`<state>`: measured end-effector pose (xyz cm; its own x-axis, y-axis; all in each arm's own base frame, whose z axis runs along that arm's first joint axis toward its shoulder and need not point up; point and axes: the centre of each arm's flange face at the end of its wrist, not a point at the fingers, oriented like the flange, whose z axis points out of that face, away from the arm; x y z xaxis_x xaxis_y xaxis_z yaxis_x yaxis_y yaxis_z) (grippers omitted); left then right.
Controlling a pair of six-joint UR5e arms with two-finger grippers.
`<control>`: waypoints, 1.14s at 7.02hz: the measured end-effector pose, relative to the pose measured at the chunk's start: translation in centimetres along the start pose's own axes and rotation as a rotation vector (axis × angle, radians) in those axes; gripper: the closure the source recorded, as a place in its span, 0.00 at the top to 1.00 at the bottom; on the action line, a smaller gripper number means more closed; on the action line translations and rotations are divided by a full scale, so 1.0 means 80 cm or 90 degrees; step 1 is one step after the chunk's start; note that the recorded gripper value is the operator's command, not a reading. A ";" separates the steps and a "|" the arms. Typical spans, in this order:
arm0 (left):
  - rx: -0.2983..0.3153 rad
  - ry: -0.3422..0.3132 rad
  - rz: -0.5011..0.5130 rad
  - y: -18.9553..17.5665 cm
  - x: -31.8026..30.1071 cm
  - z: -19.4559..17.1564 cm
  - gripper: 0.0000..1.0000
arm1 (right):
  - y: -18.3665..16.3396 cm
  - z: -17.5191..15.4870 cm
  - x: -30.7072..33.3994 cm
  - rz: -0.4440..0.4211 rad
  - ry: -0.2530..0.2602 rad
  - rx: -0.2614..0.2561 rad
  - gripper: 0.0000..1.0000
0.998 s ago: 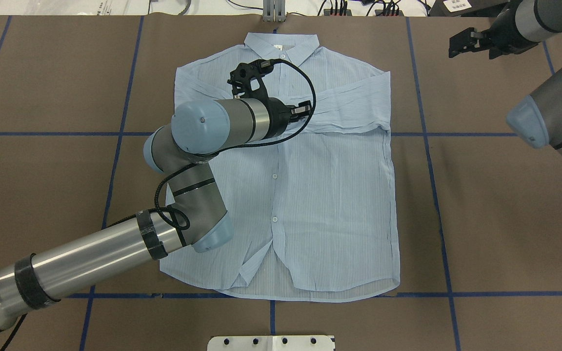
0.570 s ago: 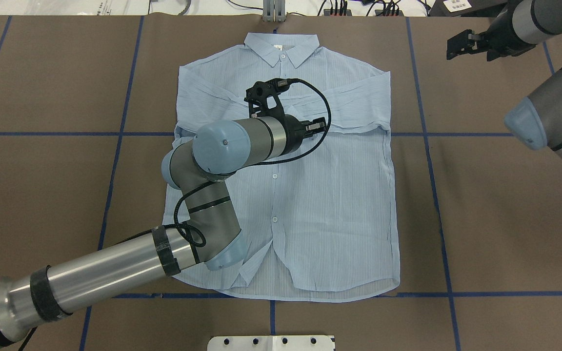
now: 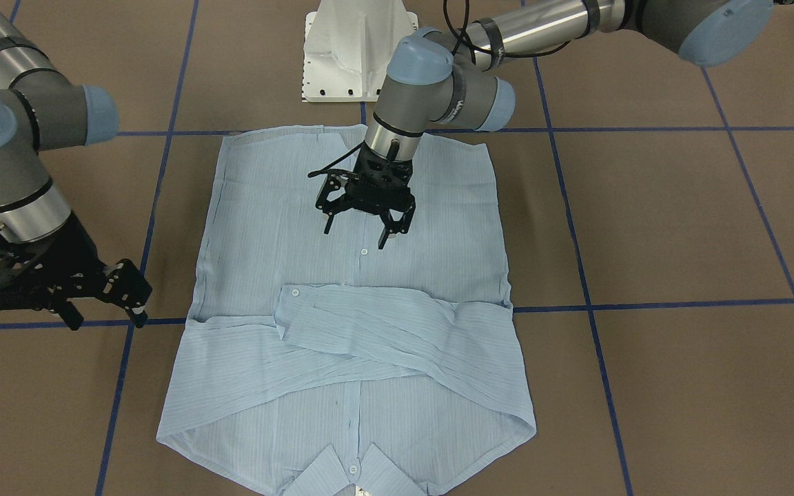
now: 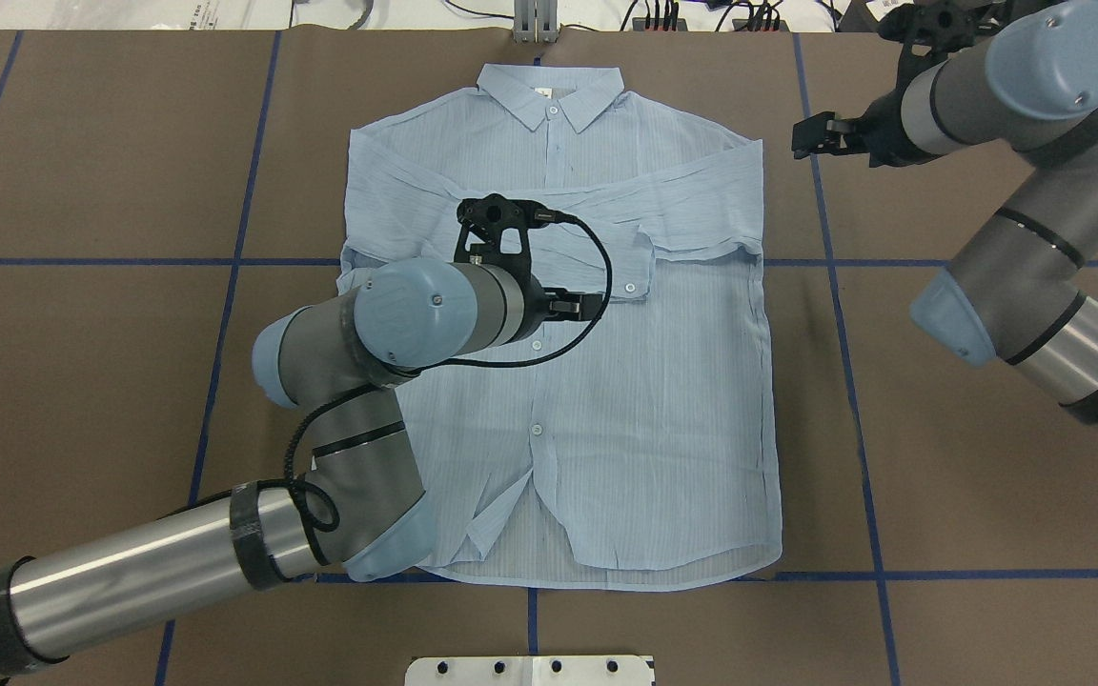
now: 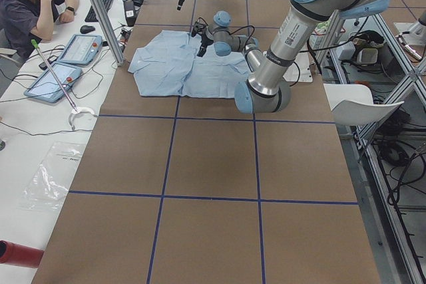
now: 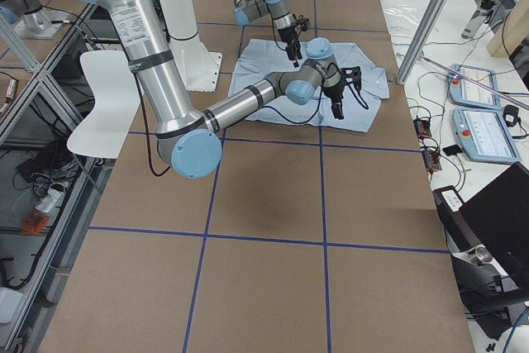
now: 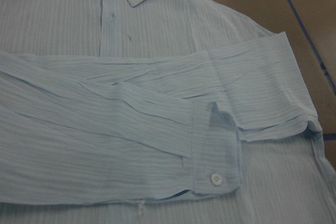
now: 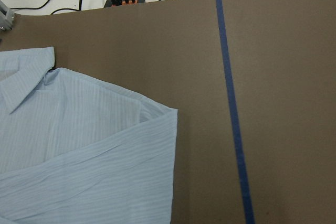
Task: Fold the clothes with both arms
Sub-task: 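Lay the sleeve across the chest over the first sleeve with the left gripper, then move both grippers to the shirt hem corners nearest the robot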
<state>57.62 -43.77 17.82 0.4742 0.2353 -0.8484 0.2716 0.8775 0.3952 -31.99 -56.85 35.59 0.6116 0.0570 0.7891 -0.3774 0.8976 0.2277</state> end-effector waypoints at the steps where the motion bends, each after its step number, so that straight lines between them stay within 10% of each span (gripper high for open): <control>1: -0.004 -0.001 0.030 0.010 -0.032 -0.030 1.00 | 0.059 -0.009 -0.029 0.022 -0.018 0.002 1.00; 5: -0.030 -0.045 0.003 0.105 -0.200 -0.158 1.00 | 0.346 -0.112 -0.108 0.078 0.029 -0.014 1.00; 8: -0.110 -0.108 -0.043 0.231 -0.187 -0.141 0.87 | 0.401 -0.121 -0.114 0.075 0.034 -0.016 1.00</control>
<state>46.11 -26.34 33.83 0.5979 0.1126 -0.7937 0.1669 0.9509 0.2607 -42.94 -24.37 30.16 0.6003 0.1849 0.7781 -0.4310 0.8943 0.1200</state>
